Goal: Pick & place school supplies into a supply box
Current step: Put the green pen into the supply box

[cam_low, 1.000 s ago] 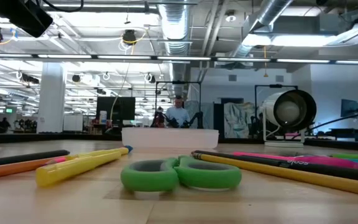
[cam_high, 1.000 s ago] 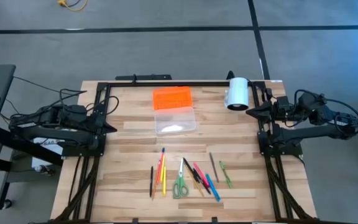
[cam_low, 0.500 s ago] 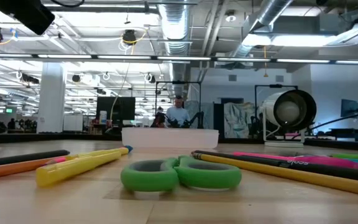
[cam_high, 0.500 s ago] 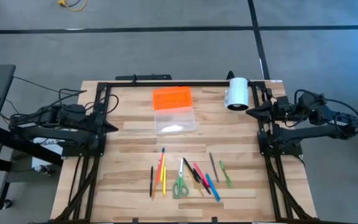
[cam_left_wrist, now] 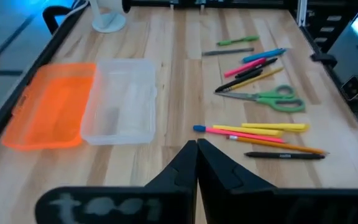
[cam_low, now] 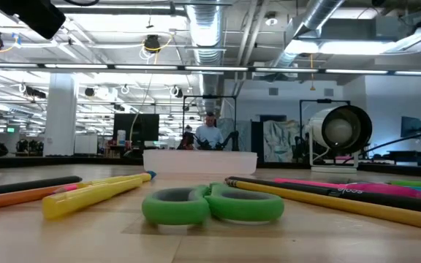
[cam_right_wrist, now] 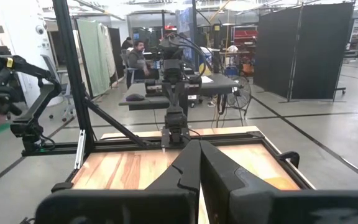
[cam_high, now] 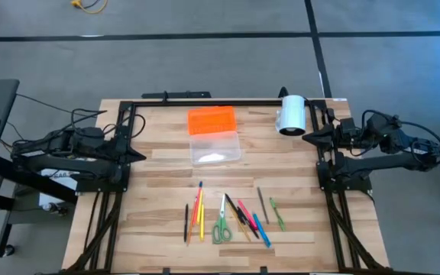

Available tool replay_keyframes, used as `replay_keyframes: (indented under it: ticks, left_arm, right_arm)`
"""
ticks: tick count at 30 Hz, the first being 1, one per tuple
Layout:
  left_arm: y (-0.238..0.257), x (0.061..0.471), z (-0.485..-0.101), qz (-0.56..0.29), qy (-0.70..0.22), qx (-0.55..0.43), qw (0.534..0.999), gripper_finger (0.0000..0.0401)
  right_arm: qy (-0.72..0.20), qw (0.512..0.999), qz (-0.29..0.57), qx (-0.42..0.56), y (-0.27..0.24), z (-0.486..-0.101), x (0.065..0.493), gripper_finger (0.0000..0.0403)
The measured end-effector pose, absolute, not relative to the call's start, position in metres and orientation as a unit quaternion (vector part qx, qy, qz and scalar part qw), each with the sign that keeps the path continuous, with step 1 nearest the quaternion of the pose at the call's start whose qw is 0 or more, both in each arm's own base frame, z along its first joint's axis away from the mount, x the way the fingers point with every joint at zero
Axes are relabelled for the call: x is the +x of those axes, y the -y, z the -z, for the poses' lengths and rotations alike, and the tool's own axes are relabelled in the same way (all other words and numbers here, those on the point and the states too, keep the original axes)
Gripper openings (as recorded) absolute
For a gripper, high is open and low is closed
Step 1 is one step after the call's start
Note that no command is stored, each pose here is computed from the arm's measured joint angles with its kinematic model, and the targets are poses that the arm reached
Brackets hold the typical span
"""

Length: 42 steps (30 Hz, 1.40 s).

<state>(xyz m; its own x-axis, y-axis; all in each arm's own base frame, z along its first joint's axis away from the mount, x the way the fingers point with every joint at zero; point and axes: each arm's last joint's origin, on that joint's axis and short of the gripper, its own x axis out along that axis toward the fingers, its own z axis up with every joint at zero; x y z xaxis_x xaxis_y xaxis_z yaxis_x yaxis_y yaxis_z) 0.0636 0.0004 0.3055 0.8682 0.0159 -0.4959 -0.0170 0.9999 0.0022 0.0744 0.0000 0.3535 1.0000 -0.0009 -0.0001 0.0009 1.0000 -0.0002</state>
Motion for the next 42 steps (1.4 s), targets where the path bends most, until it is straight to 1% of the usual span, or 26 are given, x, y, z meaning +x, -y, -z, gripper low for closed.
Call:
replay_keyframes:
  ticks: [4,8,10,14,16,18,20,23,26,28,31,33,36,38,40,42]
  left_arm:
    - [-0.001,0.064,-0.306,-0.004,-0.257,0.02,0.966,0.0]
    - [-0.001,0.064,-0.306,-0.005,-0.256,0.021,0.966,0.0]
    - [-0.001,0.065,-0.308,-0.005,-0.241,0.019,0.97,0.0]
    - [-0.001,0.071,-0.32,-0.026,-0.172,-0.072,0.982,0.0]
    - [-0.003,0.074,-0.33,-0.057,-0.112,-0.089,0.988,0.0]
    - [-0.004,0.076,-0.342,-0.081,-0.045,-0.119,0.989,0.0]
    - [-0.005,0.076,-0.352,-0.081,0.009,-0.16,0.984,0.0]
    - [-0.005,0.076,-0.359,-0.075,0.052,-0.219,0.971,0.0]
    - [-0.009,0.075,-0.364,-0.137,0.092,-0.227,0.96,0.0]
    - [-0.012,0.073,-0.364,-0.193,0.108,-0.239,0.945,0.0]
    - [-0.015,0.072,-0.363,-0.243,0.129,-0.288,0.917,0.0]
    - [-0.016,0.072,-0.361,-0.258,0.132,-0.313,0.905,0.0]
    - [-0.016,0.072,-0.36,-0.256,0.13,-0.331,0.899,0.0]
    - [-0.016,0.072,-0.358,-0.264,0.118,-0.323,0.901,0.0]
    - [-0.017,0.074,-0.353,-0.295,0.1,-0.3,0.902,0.0]
    - [-0.018,0.073,-0.353,-0.314,0.112,-0.315,0.889,0.0]
  right_arm:
    - [0.002,1.0,0.0,0.0,0.0,-0.354,0.074,0.0]
    - [0.002,1.0,0.0,0.0,0.0,-0.354,0.074,0.0]
    - [0.013,1.0,0.0,0.01,0.0,-0.356,0.074,0.0]
    - [0.055,0.992,-0.006,0.115,0.0,-0.364,0.075,0.0]
    - [0.069,0.987,-0.01,0.146,0.0,-0.367,0.076,0.0]
    - [0.089,0.984,-0.013,0.155,0.0,-0.371,0.075,0.0]
    - [0.106,0.982,-0.016,0.156,0.0,-0.374,0.074,0.0]
    - [0.109,0.982,-0.017,0.156,0.0,-0.375,0.075,0.0]
    - [0.107,0.982,-0.014,0.153,0.0,-0.375,0.075,0.0]
    - [0.113,0.983,0.004,0.146,0.001,-0.375,0.075,0.0]
    - [0.105,0.983,0.013,0.147,0.002,-0.374,0.076,0.0]
    - [0.093,0.985,0.015,0.147,0.002,-0.371,0.076,0.0]
    - [0.079,0.984,0.016,0.156,0.002,-0.369,0.077,0.0]
    - [0.08,0.984,0.016,0.157,0.002,-0.369,0.077,0.0]
    - [0.085,0.984,0.014,0.156,0.002,-0.37,0.081,0.0]
    - [0.097,0.98,0.009,0.173,0.002,-0.373,0.087,0.0]
